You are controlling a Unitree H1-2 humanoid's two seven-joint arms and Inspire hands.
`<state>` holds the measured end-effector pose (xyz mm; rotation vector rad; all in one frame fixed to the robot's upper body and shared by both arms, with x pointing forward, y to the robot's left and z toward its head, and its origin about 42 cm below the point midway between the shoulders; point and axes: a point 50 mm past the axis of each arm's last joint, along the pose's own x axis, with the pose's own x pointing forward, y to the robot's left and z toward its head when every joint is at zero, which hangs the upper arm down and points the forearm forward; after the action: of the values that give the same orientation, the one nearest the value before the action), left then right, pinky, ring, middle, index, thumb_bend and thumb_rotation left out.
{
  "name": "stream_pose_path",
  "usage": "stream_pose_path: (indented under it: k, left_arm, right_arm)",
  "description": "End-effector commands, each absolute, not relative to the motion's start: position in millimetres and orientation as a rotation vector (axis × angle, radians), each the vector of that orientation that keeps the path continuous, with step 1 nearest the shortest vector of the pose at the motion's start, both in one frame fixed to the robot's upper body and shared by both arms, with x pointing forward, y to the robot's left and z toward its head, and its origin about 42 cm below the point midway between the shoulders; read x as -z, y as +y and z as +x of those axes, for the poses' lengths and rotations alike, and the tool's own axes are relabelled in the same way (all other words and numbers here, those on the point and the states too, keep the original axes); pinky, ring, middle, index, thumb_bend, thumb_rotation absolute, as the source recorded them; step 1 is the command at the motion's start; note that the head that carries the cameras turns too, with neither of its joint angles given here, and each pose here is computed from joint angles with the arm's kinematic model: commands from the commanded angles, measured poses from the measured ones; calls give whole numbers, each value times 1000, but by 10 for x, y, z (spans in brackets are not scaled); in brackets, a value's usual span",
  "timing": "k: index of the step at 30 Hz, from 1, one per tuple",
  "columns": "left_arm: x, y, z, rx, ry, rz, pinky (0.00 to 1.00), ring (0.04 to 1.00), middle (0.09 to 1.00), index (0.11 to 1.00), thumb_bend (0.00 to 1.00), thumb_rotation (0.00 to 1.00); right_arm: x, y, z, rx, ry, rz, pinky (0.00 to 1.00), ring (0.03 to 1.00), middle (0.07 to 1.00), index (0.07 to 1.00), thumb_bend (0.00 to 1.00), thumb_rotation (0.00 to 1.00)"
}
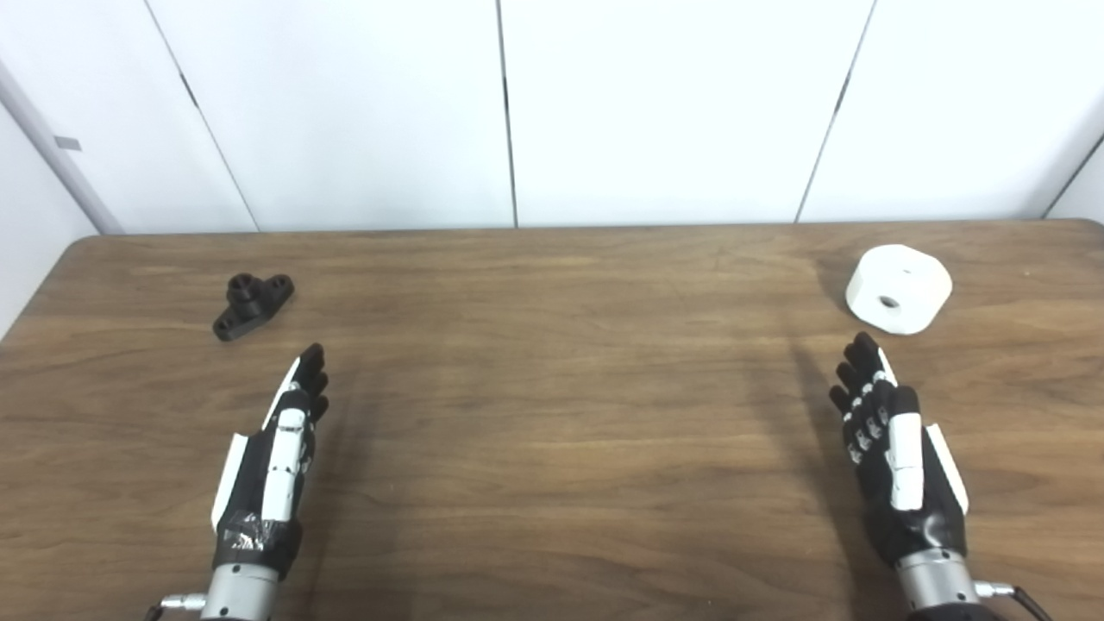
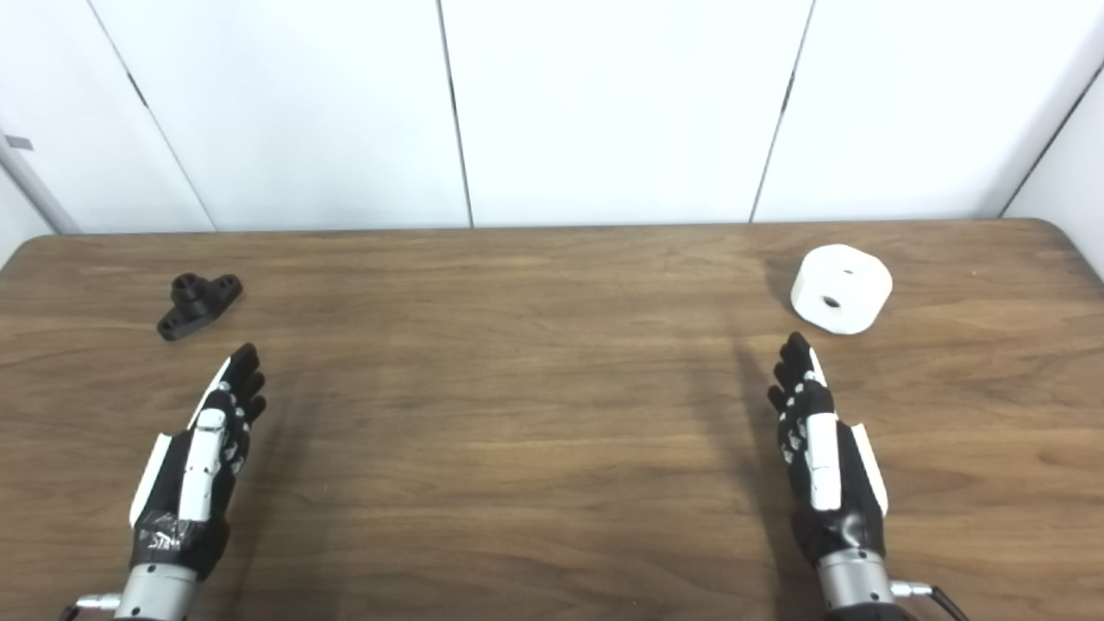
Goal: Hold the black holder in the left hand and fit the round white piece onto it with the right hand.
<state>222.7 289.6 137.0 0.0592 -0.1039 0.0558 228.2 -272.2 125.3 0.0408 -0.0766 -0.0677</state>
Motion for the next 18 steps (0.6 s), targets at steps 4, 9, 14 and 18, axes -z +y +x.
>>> stream_pose_path:
  k: [4, 9, 14, 18]
  left_arm:
    - [-1452, 2909, 2248, -63, -164, 57, 1000, 1000, 1000, 984, 296, 1000]
    - [-1450, 2912, 2251, -63, -161, 69, 1000, 1000, 1000, 984, 280, 1000]
    - [-1458, 2893, 2235, -64, -150, 83, 1000, 1000, 1000, 990, 277, 1000]
    - [-1438, 2829, 2225, -62, -154, 88, 1000, 1000, 1000, 990, 267, 1000]
  right_arm:
    - [-1316, -2766, 2229, 57, -119, 19, 1000, 1000, 1000, 988, 593, 1000]
    - [-1305, -2770, 2233, 58, -115, 24, 1000, 1000, 1000, 987, 593, 1000]
    - [-1312, -2780, 2229, 61, -109, 19, 1000, 1000, 1000, 984, 600, 1000]
    - [-1281, -2854, 2200, 62, -108, 7, 1000, 1000, 1000, 986, 607, 1000]
